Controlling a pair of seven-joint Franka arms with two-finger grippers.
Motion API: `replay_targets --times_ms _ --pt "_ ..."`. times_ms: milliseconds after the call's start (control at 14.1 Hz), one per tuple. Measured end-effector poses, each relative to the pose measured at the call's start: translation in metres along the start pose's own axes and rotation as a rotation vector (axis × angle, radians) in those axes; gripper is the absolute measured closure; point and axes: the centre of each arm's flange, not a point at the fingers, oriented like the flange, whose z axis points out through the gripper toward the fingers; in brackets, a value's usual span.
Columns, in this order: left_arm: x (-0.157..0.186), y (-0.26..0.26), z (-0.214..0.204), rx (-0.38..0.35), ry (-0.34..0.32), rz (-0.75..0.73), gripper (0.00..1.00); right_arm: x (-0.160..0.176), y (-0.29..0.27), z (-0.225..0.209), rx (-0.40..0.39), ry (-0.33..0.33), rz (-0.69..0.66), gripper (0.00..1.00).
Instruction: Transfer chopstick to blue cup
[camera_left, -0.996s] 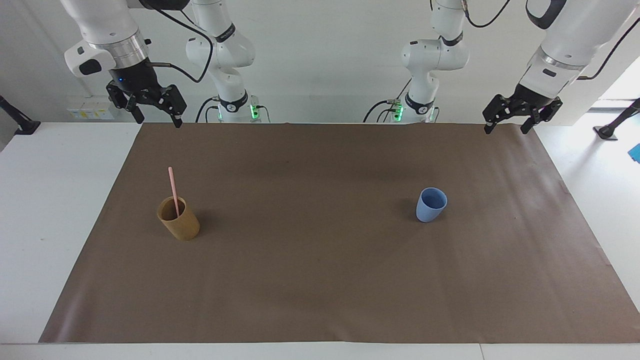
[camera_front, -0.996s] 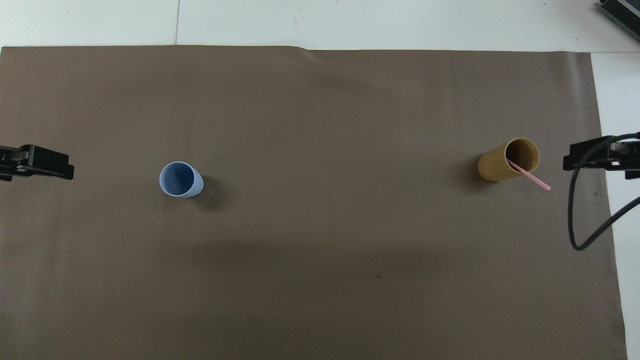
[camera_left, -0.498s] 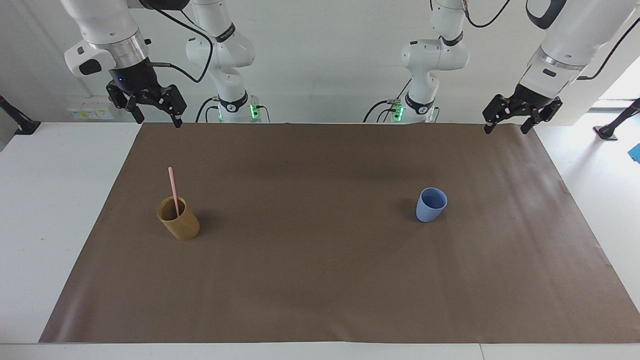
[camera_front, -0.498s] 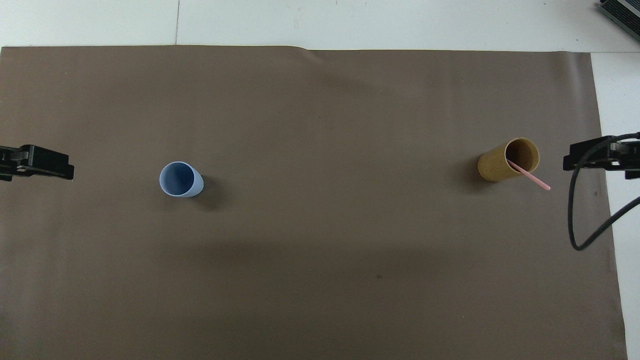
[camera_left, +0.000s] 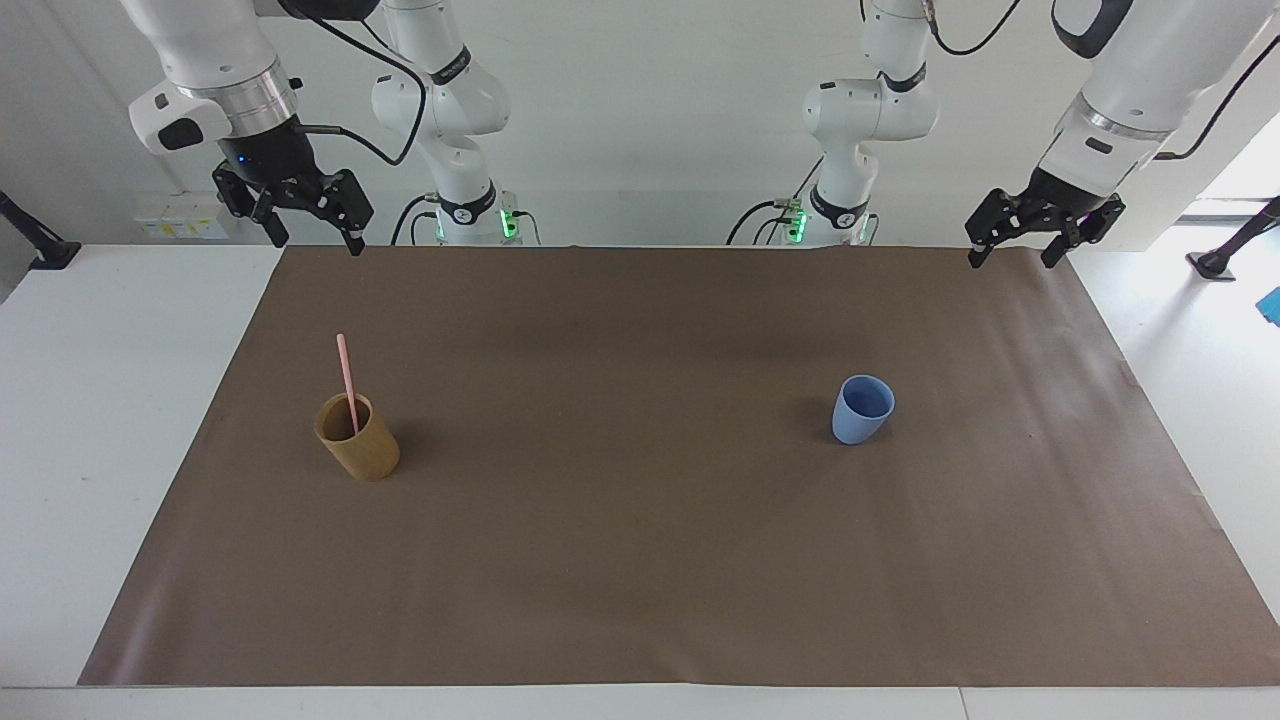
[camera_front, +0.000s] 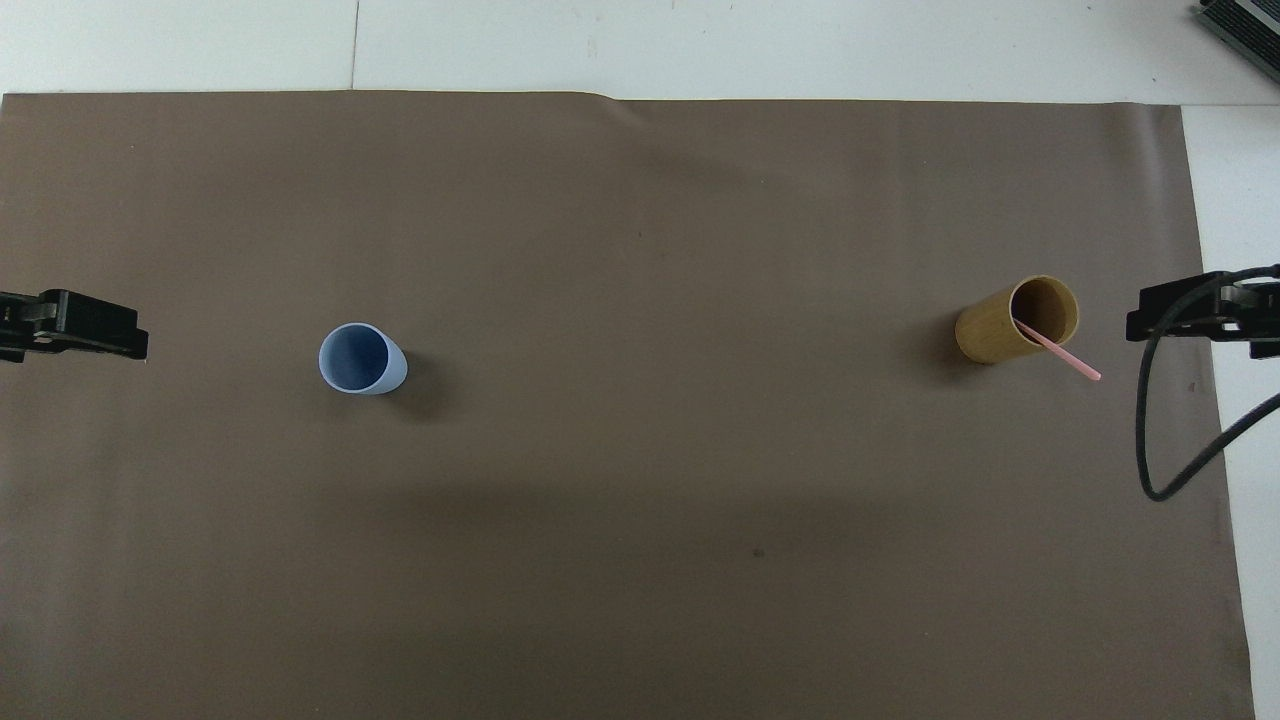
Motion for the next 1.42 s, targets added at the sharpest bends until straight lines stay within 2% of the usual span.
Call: replay_targets --times_ms 285,569,640,854,1138,1423 --pt "-0.005 0.011 0.003 0.001 -0.041 0.02 0.0 0.0 0.0 0.0 0.0 0.0 0.0 0.0" --pt "-0.004 0.01 0.006 0.001 -0.039 0.008 0.0 0.0 0.0 0.0 0.0 0.0 0.0 0.0" --pt "0.001 0.01 0.013 0.001 -0.017 -0.005 0.0 0.0 0.0 0.0 0.0 0.0 0.0 0.0" --pt "0.029 0.009 0.06 -0.006 0.116 -0.045 0.0 0.0 0.0 0.0 0.0 0.0 0.0 0.0" --pt "0.044 0.016 0.145 -0.006 0.1 -0.054 0.0 0.0 0.0 0.0 0.0 0.0 0.0 0.0" --pt "0.034 0.046 0.22 -0.003 0.059 -0.008 0.0 0.0 0.0 0.0 0.0 0.0 0.0 0.0"
